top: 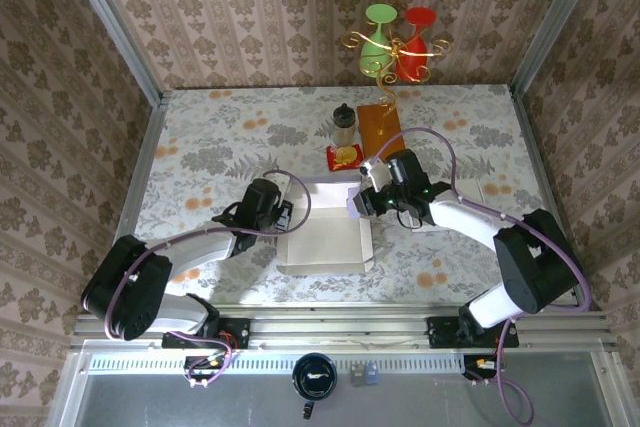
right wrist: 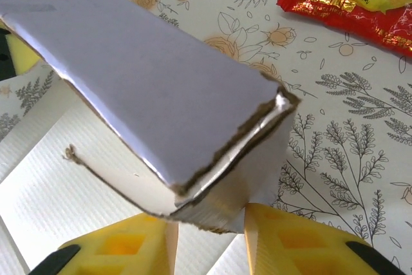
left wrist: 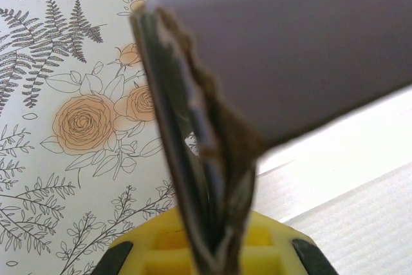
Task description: Fold the paper box
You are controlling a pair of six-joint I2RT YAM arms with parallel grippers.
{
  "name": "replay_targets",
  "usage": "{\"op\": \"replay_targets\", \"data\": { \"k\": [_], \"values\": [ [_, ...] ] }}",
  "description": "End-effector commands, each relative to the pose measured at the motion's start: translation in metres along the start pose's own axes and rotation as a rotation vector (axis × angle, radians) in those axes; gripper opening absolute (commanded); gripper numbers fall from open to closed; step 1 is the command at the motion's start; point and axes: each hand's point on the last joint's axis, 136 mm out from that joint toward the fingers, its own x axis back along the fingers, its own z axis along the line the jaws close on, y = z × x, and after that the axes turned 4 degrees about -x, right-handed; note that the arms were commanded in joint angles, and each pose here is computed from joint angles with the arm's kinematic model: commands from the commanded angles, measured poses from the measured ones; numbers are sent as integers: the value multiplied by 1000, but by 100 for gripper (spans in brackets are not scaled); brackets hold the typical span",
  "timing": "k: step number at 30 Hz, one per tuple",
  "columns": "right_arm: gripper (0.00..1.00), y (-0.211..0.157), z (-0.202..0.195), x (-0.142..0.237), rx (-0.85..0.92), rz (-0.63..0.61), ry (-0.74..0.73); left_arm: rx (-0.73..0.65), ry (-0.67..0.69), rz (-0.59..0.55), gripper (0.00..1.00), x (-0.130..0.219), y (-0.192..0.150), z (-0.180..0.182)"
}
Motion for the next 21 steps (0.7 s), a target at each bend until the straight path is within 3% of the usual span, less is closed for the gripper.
{"op": "replay_targets", "data": {
  "k": [1, 9, 21],
  "values": [
    [30, 8, -5, -2, 18, -19, -85, -24, -13, 70, 0, -4, -16, -2],
    [29, 12, -10, -5, 32, -69, -247, -16, -4, 67, 0, -4, -17, -1],
    [32, 12, -15, -17, -34, -94, -302, -17, -2, 67, 0, -3, -17, 0]
  ]
}}
